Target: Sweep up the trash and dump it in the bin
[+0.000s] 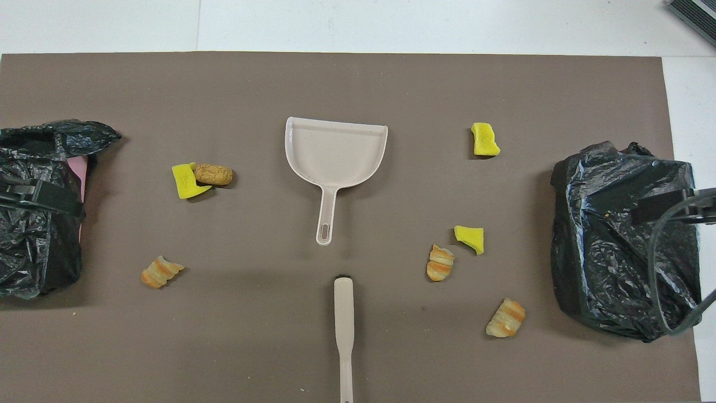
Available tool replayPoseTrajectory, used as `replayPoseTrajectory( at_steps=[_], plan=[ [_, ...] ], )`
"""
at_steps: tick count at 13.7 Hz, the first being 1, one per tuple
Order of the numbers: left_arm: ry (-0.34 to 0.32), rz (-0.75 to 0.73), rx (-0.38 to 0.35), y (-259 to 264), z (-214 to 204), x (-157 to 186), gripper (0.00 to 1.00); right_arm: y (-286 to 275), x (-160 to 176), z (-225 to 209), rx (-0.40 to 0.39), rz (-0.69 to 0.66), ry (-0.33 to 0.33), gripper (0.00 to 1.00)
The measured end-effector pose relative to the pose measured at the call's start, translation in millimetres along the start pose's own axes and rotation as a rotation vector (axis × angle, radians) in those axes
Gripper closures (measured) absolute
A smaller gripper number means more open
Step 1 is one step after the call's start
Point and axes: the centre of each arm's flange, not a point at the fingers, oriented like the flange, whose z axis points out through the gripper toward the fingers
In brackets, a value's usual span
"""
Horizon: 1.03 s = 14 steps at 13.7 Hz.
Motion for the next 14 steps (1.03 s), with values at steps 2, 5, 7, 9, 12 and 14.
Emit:
replayPoseTrajectory(
  at_steps=[2, 5, 7, 9, 12, 14],
  plan=[
    [0.0, 0.0, 0.0, 0, 0, 0, 0.0, 0, 0, 0, 0.0, 0.004, 0.0, 0.0],
    [0.001, -0.005, 0.0, -3, 0, 0, 0.0, -1, 0, 0, 0.0, 0.03, 0.0, 0.0],
    [0.001, -0.015, -0.001, -8, 0, -1, 0.0, -2, 0, 0, 0.0, 0.036, 0.0, 0.0],
    [0.002, -0.018, -0.002, -10, 0, -1, 0.0, -2, 0, 0, 0.0, 0.036, 0.0, 0.0],
    [0.002, -0.017, -0.001, -9, 0, -1, 0.0, -2, 0, 0, 0.0, 0.037, 0.0, 0.0],
    [0.005, -0.011, 0.0, -6, -1, 0, 0.0, -2, 0, 0, 0.0, 0.038, 0.0, 0.0]
  ],
)
